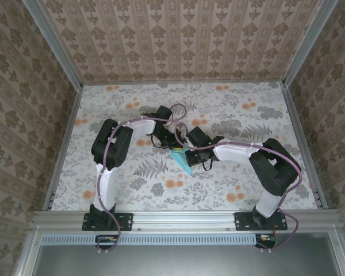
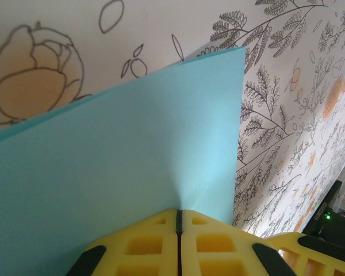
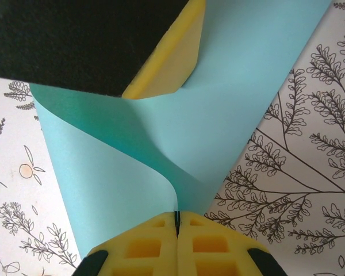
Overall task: Fold a paper plane with a square sheet of paper (fold left side to right side)
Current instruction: Third fold the triangle at the center of the table.
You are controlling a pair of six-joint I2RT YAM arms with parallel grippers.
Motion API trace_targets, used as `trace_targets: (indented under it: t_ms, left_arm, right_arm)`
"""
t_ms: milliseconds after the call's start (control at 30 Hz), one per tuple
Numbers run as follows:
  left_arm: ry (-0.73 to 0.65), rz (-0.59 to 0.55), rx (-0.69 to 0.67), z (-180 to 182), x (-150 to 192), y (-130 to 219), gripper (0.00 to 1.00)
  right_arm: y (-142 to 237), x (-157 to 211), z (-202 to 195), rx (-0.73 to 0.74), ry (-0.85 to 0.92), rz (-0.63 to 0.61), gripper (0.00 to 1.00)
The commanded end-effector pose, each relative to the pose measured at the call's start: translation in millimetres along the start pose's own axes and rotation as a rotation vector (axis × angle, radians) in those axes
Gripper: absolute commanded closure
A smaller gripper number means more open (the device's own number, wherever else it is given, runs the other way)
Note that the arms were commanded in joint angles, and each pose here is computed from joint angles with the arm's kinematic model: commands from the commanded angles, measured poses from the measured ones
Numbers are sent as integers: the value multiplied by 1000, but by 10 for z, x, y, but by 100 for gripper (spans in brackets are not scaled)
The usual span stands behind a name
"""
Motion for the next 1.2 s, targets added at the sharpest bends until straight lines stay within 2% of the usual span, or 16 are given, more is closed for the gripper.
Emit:
trace_targets:
  t_ms: [0, 533, 667, 1067, 1167]
  left_arm:
    - [17, 45, -49, 98, 77, -98, 92]
    - [16, 44, -45, 86, 75, -99, 92]
    - [6, 38, -39, 53, 63, -71, 89]
    - [-95, -46, -65, -158, -289, 465, 70]
    - [-90, -81, -79, -151, -259, 647, 70]
  right_arm:
    - [-12, -63, -2, 19, -5, -4, 100]
    - [-138, 19, -14, 14, -14, 48, 100]
    - [-152, 96, -53, 24, -16, 74, 100]
    - [-196, 276, -102, 36, -17, 151, 100]
    - [-200, 281, -100, 34, -17, 156, 100]
Point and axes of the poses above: each hand's point on the last joint's axis, 136 mm out from that joint toward the fingers, its own y axis back along the fingers, its own z axis along the line the jaws close on, x = y × z, the point moved 6 cm from there along y, back along the fingers, and after that the axes turned 14 degrees about -y, right-handed, at the moved point
